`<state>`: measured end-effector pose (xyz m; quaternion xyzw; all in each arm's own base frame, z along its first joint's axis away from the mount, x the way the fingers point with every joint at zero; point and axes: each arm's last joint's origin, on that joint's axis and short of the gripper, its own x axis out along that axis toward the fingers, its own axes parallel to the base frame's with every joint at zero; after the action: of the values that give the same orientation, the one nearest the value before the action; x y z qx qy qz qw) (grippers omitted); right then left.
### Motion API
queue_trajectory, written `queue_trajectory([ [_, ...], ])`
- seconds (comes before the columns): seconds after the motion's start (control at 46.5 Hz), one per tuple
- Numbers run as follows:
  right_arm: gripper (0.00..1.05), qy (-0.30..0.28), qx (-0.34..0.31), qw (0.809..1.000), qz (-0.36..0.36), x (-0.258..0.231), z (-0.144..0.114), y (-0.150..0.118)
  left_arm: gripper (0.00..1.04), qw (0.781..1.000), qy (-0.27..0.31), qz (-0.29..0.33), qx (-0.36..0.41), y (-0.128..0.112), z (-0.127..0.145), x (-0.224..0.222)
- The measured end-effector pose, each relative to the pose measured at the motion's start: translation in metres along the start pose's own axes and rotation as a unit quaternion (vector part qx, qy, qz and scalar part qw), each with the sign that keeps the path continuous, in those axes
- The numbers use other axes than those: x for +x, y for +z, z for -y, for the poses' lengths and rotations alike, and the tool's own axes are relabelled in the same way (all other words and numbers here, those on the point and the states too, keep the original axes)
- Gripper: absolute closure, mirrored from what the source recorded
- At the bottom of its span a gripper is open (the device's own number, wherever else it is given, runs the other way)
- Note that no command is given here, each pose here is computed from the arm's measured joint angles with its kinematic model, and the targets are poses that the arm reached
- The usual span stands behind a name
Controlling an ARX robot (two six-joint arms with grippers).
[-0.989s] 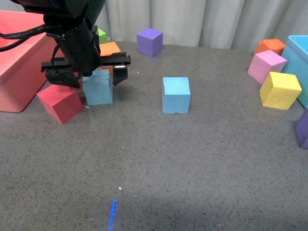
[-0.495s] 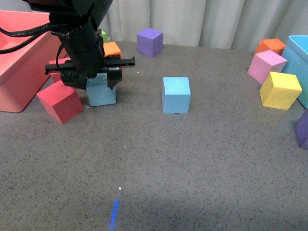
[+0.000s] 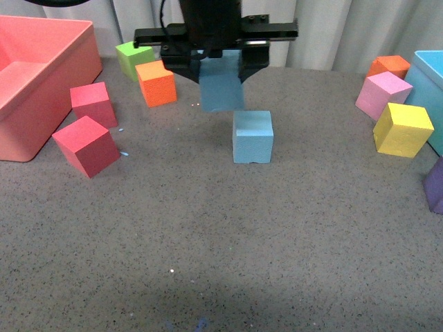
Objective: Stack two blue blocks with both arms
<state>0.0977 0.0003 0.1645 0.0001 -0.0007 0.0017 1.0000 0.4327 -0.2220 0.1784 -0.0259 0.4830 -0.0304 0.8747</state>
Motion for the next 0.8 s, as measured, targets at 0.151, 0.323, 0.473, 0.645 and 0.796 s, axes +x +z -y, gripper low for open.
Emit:
queue_trajectory([
  [0.151, 0.1, 0.0, 0.0, 1.0, 0.0, 0.0, 0.0, 0.0, 0.58, 1.0, -0.007, -0.001, -0.001, -0.003, 0.019, 0.0],
  [0.323, 0.1, 0.0, 0.0, 1.0, 0.0, 0.0, 0.0, 0.0, 0.58, 1.0, 0.005, -0.014, -0.006, -0.01, 0.033, 0.014],
  [0.473, 0.1, 0.0, 0.0, 1.0, 0.0, 0.0, 0.0, 0.0, 0.58, 1.0, 0.012, -0.027, -0.008, -0.016, 0.036, 0.027],
  [0.645, 0.1, 0.0, 0.0, 1.0, 0.0, 0.0, 0.0, 0.0, 0.59, 1.0, 0.013, -0.025, -0.007, -0.015, 0.042, 0.031],
  [0.796, 0.1, 0.0, 0.0, 1.0, 0.0, 0.0, 0.0, 0.0, 0.59, 1.0, 0.01, -0.025, -0.003, -0.014, 0.048, 0.031],
])
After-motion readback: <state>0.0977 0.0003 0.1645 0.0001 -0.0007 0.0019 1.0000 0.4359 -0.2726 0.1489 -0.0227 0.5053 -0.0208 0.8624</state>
